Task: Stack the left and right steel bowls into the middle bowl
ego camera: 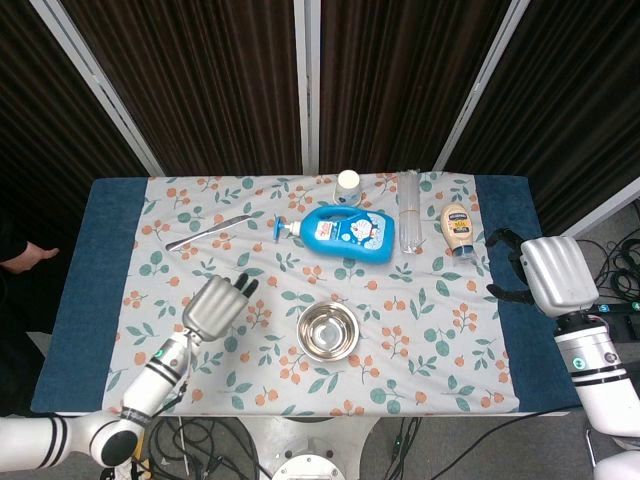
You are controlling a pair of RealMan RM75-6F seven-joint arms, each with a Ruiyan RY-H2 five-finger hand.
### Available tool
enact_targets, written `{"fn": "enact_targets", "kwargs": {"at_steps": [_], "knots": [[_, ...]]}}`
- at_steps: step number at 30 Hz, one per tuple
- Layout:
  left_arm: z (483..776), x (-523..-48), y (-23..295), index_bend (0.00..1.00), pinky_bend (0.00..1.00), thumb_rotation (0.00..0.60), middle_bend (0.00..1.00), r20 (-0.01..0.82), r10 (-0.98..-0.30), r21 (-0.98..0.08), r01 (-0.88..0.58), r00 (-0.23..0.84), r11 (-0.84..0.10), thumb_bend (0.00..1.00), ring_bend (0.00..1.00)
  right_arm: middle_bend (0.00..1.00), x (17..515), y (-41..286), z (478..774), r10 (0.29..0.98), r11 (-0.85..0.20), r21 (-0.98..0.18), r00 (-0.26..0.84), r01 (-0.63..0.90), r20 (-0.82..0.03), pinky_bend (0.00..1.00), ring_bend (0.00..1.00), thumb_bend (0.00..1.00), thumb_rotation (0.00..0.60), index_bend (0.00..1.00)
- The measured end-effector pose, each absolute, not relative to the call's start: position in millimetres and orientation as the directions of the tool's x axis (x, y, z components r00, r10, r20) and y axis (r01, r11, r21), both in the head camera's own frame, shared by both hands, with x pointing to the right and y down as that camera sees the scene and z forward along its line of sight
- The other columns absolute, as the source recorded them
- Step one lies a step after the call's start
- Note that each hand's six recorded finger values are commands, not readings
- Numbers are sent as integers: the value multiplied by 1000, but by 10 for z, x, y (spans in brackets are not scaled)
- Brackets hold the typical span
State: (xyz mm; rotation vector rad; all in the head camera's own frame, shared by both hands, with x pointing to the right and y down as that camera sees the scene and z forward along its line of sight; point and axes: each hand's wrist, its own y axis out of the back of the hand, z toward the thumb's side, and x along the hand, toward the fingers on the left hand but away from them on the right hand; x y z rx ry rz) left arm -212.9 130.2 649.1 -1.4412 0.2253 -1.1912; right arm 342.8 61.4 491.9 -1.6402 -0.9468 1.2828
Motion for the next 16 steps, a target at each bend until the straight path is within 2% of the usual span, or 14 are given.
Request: {"fn": "enact_targets", "kwargs": {"at_steps": [1, 3, 5, 7, 10, 16], "knots": [[6471, -2234, 1303, 231, 381, 600, 180, 517, -736, -832, 457, 437, -313, 179, 200, 579, 3446, 645, 4937, 916, -363, -931, 202, 42, -347, 587, 518, 0, 600, 381], [6415, -2492, 1312, 210, 295, 600, 128, 513, -768, -844, 390, 383, -369, 161, 150, 375, 3487, 703, 4972, 917, -344, -939, 209, -13, -339, 312, 221, 0, 600, 308], [6346, -2752, 1335, 206, 279, 600, 122, 509, -795, -853, 313, 330, -417, 157, 144, 233, 3567, 798, 5038, 917, -334, -938, 200, -91, -346, 177, 89, 0, 600, 212], [6269, -2982, 1367, 205, 270, 600, 122, 504, -816, -860, 251, 284, -444, 155, 142, 148, 3678, 942, 5128, 913, -345, -924, 171, -166, -371, 113, 23, 0, 600, 141], [6093, -3336, 1457, 205, 265, 600, 122, 478, -850, -877, 180, 220, -446, 153, 142, 87, 3872, 1213, 5249, 904, -381, -894, 110, -235, -414, 39, 0, 0, 600, 92], [5824, -3645, 1698, 205, 265, 600, 130, 419, -890, -907, 138, 178, -399, 154, 142, 69, 4108, 1575, 5282, 911, -388, -888, 46, -246, -411, 0, 0, 0, 600, 77]]}}
